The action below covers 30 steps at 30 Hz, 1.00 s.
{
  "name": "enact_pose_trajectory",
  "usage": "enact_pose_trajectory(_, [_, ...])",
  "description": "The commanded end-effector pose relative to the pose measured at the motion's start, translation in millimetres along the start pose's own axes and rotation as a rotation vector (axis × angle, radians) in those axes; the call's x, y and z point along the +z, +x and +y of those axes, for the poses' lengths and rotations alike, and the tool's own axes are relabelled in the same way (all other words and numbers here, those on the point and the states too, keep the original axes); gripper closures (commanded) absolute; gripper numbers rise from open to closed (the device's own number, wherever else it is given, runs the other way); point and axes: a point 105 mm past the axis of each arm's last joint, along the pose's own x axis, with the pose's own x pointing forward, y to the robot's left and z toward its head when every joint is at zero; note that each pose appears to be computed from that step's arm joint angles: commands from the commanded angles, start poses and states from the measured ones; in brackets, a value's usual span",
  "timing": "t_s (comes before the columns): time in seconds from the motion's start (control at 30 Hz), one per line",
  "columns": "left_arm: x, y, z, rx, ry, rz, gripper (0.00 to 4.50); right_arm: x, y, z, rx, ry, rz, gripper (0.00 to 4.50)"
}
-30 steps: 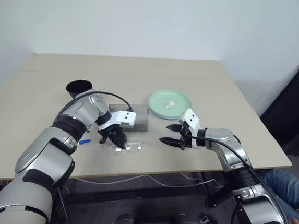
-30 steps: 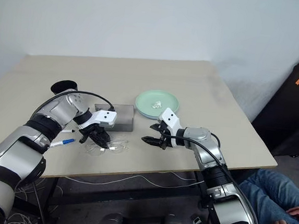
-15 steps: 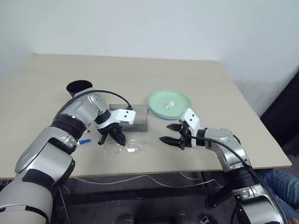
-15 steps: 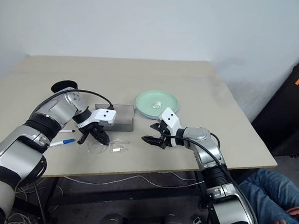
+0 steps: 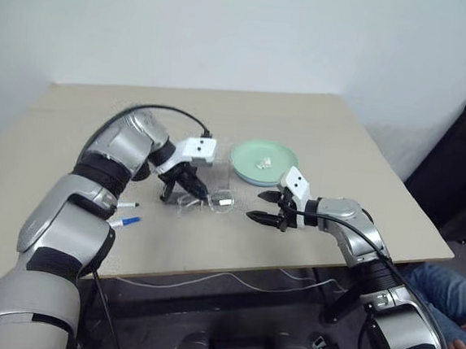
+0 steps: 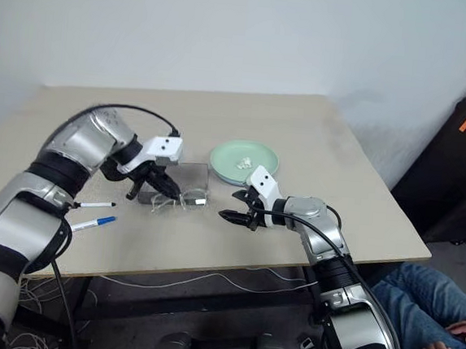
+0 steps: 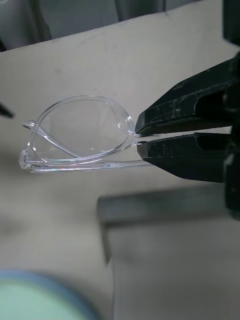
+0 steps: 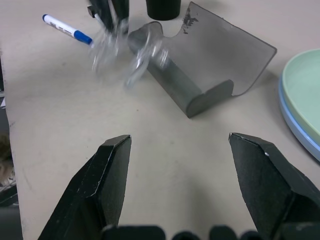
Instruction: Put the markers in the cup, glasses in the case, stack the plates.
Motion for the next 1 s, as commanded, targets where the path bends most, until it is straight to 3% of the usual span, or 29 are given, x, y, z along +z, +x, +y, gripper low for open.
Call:
enact_pose_trajectory(0.03, [12,-22,15,0.090,0.060,0.022,4.43,20,-4,-5,-0.011,-0.052,-0.051,1.13])
enact_pose_trajectory(0.4, [-7,-29,52,0.342,0.120,0.258,4.43,19,-1,-4,-0.015,-0.057,-0.059,1.13])
enact_pose_trajectory(1.0, [-34,14,59,0.406,0.156,0.363,4.43,15,-2,1,-0.033,-0.044,-0.062,1.13])
